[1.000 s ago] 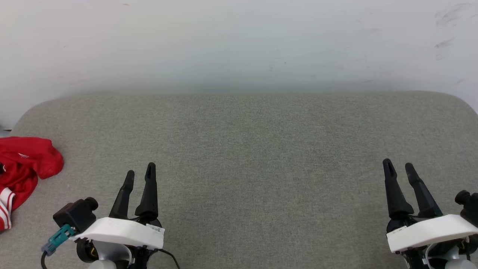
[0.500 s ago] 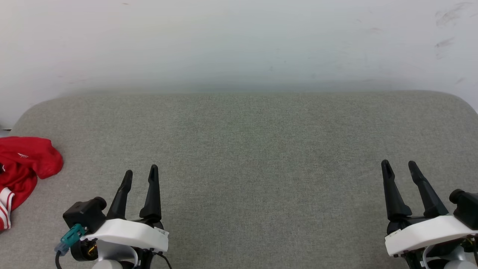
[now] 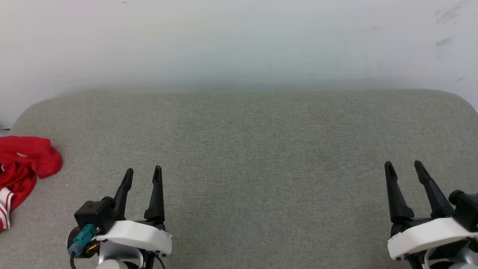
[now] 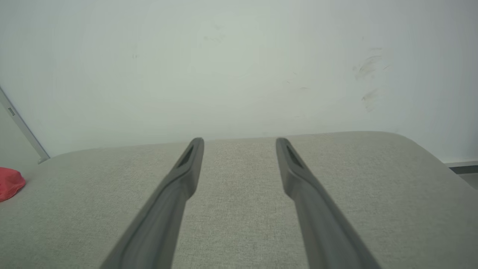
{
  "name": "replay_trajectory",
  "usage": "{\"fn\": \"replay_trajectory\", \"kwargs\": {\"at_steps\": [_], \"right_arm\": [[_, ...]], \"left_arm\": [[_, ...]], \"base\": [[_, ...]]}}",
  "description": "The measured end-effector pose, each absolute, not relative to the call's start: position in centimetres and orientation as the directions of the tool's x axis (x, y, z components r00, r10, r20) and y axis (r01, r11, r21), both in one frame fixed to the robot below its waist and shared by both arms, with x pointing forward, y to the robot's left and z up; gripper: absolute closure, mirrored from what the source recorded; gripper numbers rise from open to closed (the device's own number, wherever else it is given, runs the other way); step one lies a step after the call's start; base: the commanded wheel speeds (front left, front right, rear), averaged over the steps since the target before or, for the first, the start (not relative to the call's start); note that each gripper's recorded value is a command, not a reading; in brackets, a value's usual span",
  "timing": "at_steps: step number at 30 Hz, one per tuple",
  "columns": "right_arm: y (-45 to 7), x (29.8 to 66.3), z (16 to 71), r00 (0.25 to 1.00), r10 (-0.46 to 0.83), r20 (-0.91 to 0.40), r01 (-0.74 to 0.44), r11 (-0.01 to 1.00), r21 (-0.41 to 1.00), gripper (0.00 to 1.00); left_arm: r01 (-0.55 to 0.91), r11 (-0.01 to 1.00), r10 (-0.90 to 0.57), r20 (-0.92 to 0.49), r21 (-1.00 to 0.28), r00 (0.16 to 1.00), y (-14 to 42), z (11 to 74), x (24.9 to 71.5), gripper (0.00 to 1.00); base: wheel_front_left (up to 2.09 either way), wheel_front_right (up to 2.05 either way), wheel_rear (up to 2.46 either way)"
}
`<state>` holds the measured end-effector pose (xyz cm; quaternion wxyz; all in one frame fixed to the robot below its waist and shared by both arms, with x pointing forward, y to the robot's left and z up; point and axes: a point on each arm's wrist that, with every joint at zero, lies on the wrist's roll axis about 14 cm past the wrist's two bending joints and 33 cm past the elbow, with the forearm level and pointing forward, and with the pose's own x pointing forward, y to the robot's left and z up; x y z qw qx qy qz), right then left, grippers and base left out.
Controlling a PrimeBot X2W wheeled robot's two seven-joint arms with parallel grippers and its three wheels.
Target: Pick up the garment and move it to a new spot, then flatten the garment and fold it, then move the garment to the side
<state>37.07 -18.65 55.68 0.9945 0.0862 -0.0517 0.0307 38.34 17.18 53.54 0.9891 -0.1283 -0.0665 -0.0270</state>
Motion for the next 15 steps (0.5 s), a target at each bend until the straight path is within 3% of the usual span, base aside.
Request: {"fn": "replay_trajectory", "kwargs": {"at_steps": [15], "right_arm": [[-18.71,36.79,55.75,0.993,0.053,0.102,-0.060,0.996,0.071,0.00]], "left_arm": [[0.072,0.991,-0.052,0.165,-0.116,0.985,16.97,53.91,38.16,0.00]], "base": [[0.00,0.00,0.00]]}}
